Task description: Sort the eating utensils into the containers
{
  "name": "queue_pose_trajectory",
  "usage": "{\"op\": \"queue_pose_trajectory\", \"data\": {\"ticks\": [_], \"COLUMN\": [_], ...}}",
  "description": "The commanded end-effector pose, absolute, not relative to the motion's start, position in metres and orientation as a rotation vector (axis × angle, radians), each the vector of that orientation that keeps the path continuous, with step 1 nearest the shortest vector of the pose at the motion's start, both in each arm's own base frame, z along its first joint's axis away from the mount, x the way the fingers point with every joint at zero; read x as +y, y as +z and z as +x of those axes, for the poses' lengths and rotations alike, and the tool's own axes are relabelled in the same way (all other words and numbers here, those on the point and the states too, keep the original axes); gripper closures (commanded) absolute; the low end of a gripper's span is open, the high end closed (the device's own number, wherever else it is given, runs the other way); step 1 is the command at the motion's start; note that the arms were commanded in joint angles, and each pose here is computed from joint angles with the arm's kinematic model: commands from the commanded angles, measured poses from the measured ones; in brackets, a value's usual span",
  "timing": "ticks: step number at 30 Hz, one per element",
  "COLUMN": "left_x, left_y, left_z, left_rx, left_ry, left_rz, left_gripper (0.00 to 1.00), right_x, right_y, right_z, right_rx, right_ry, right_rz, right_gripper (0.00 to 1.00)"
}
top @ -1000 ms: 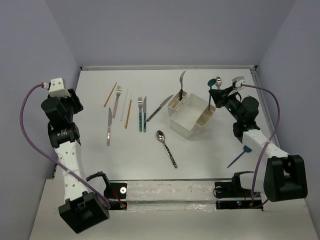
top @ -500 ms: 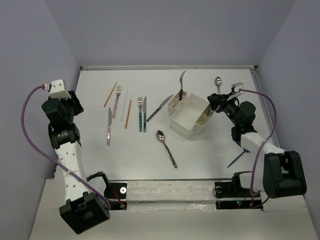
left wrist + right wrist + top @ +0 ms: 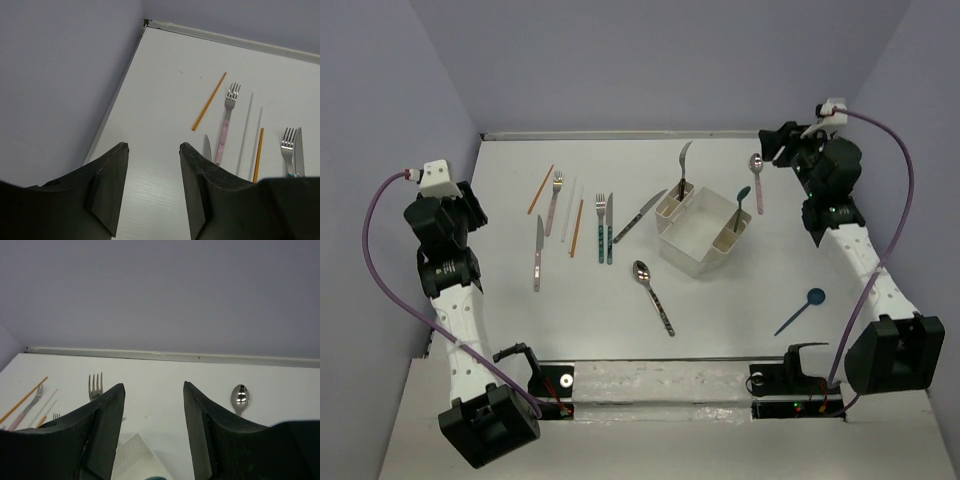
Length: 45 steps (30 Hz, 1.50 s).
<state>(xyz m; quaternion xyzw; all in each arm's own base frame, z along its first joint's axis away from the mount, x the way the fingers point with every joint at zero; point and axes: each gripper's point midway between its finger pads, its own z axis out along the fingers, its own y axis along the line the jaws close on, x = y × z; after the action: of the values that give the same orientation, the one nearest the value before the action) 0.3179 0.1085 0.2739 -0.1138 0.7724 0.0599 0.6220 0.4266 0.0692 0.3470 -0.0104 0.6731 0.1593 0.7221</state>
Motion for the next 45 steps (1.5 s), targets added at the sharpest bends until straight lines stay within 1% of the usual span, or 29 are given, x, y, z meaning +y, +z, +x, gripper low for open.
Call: {"op": "queue_pose_trajectory", "data": {"ticks": [1, 2, 3, 6, 7, 9, 10, 11, 12, 13, 16, 20, 22, 26, 29, 32, 34, 39, 40, 42, 43, 44, 45], "left_x": [0.109, 0.11, 0.11, 0.112, 0.113, 0.115, 0.116, 0.117, 0.118, 0.119, 0.122, 0.126, 0.127, 0.131, 0.134, 0.138, 0.139, 0.141, 0.143, 0.143, 0.143, 0.144, 0.144], "left_y": [0.279, 0.278, 0.278, 0.277, 0.277, 0.277, 0.276, 0.276, 0.275, 0.275, 0.27, 0.264, 0.262, 0.26, 0.258, 0.254, 0.253, 0.251, 0.251, 0.252, 0.252, 0.252, 0.253], "left_z": [0.316, 0.315, 0.315, 0.314, 0.314, 0.313, 0.314, 0.314, 0.313, 0.313, 0.312, 0.312, 0.311, 0.31, 0.307, 0.306, 0.306, 0.305, 0.304, 0.304, 0.304, 0.304, 0.304], "left_rx": [1.742, 1.745, 1.746, 1.751, 1.753, 1.753, 1.756, 1.756, 1.757, 1.759, 1.77, 1.782, 1.786, 1.79, 1.793, 1.802, 1.802, 1.801, 1.798, 1.797, 1.796, 1.796, 1.795], "left_ry": [0.15, 0.158, 0.159, 0.176, 0.179, 0.187, 0.188, 0.193, 0.198, 0.202, 0.212, 0.207, 0.208, 0.223, 0.236, 0.245, 0.245, 0.236, 0.237, 0.234, 0.235, 0.236, 0.24], "left_rz": [-0.242, -0.246, -0.242, -0.243, -0.244, -0.248, -0.248, -0.252, -0.258, -0.255, -0.264, -0.283, -0.287, -0.296, -0.302, -0.312, -0.318, -0.336, -0.341, -0.342, -0.343, -0.344, -0.345], "left_gripper": [0.44, 0.44, 0.44, 0.44, 0.44, 0.43, 0.43, 0.43, 0.43, 0.43, 0.43, 0.43, 0.43, 0.43, 0.43, 0.42, 0.42, 0.42, 0.43, 0.43, 0.43, 0.43, 0.43], "right_x": [0.037, 0.03, 0.025, 0.017, 0.013, -0.003, -0.008, -0.015, -0.02, -0.022, -0.019, -0.007, -0.006, 0.005, -0.008, -0.028, -0.031, -0.024, -0.018, -0.014, -0.013, -0.013, -0.012], "right_y": [0.349, 0.347, 0.348, 0.327, 0.315, 0.266, 0.24, 0.219, 0.206, 0.19, 0.164, 0.142, 0.131, 0.081, 0.049, 0.031, 0.023, 0.014, 0.011, 0.007, 0.007, 0.005, 0.006], "right_z": [0.461, 0.463, 0.477, 0.498, 0.508, 0.533, 0.533, 0.552, 0.557, 0.554, 0.567, 0.578, 0.581, 0.578, 0.566, 0.556, 0.549, 0.541, 0.539, 0.538, 0.538, 0.537, 0.537], "right_rx": [1.71, 1.738, 1.744, 1.821, 1.863, 2.01, 2.103, 2.154, 2.199, 2.269, 2.32, 2.351, 2.367, 2.471, 2.543, 2.604, 2.639, 2.671, 2.681, 2.692, 2.692, 2.695, 2.692], "right_ry": [0.4, 0.481, 0.509, 0.493, 0.471, 0.371, 0.33, 0.296, 0.257, 0.235, 0.251, 0.204, 0.177, 0.055, -0.117, -0.278, -0.306, -0.262, -0.25, -0.217, -0.213, -0.21, -0.208], "right_rz": [0.172, 0.231, 0.256, 0.284, 0.296, 0.341, 0.359, 0.364, 0.366, 0.345, 0.274, 0.204, 0.182, 0.137, 0.164, 0.218, 0.221, 0.241, 0.23, 0.217, 0.218, 0.221, 0.232], "right_gripper": [0.43, 0.43, 0.43, 0.43, 0.43, 0.43, 0.41, 0.4, 0.38, 0.34, 0.29, 0.28, 0.28, 0.32, 0.35, 0.37, 0.37, 0.39, 0.41, 0.53, 0.71, 0.79, 0.94]}}
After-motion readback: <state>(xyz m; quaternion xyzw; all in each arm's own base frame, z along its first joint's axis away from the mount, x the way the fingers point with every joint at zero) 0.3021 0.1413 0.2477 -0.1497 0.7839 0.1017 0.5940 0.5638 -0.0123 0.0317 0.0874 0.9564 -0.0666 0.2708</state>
